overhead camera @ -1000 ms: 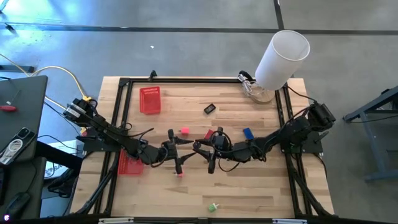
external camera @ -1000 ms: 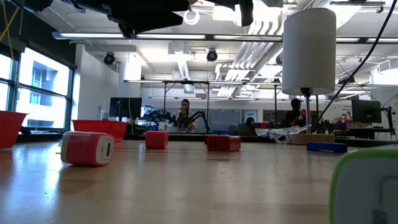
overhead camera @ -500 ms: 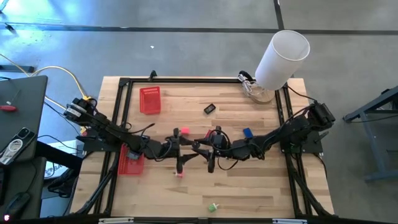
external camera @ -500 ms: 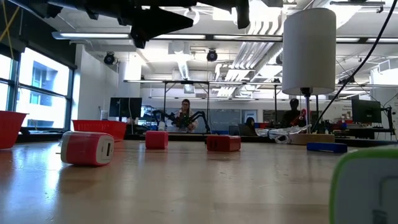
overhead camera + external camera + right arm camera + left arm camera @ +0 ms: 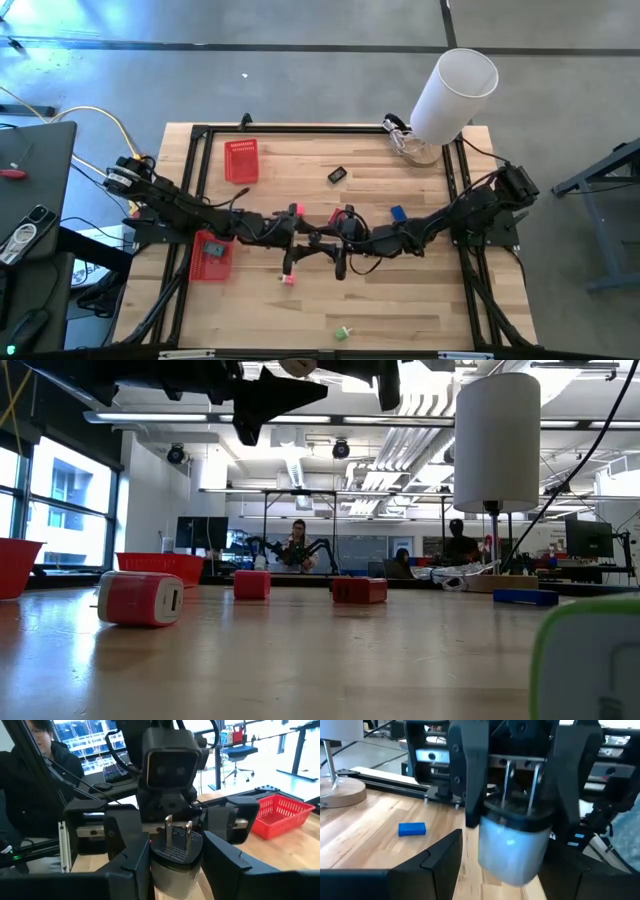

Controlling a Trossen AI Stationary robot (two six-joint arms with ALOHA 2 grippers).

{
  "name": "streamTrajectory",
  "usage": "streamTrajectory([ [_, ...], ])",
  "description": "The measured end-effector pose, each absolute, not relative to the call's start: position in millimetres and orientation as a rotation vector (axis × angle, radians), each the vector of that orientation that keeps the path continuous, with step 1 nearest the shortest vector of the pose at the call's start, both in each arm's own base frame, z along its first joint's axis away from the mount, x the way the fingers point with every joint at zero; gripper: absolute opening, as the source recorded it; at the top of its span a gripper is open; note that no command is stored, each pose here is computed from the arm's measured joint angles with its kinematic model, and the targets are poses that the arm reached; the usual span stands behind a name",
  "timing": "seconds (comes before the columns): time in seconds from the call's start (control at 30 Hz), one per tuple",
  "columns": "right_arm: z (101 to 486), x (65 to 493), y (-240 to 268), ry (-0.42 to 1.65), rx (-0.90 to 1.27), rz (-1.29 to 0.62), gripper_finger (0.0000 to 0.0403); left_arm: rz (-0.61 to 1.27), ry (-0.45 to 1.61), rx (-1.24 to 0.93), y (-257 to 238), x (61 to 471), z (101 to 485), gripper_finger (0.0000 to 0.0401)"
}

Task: Pick & Place Office items
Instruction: Put the white charger adapter into the top red bin

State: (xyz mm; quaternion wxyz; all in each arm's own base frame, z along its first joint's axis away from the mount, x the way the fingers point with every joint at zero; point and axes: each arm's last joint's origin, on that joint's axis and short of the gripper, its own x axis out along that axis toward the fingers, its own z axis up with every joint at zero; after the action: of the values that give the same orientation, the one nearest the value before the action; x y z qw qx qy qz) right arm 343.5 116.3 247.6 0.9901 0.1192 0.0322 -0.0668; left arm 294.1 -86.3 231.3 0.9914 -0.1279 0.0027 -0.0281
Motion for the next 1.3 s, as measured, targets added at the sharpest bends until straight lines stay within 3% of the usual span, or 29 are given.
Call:
streamTrajectory([
  [0.3,245.4,343.3,117.2,0.088,0.271,-0.113,0.0137,-0.058,-0.002,-0.258,-86.2,294.2,232.1,0.0208],
  [0.67,244.8,344.2,115.2,0.097,0.268,-0.098,0.0141,-0.061,-0.001,-0.216,-86.5,294.1,231.9,0.0141],
  [1.3,243.1,341.3,122.8,0.121,0.141,-0.077,0.0256,-0.061,0.038,-0.218,-92.7,292.0,228.0,0.0141],
])
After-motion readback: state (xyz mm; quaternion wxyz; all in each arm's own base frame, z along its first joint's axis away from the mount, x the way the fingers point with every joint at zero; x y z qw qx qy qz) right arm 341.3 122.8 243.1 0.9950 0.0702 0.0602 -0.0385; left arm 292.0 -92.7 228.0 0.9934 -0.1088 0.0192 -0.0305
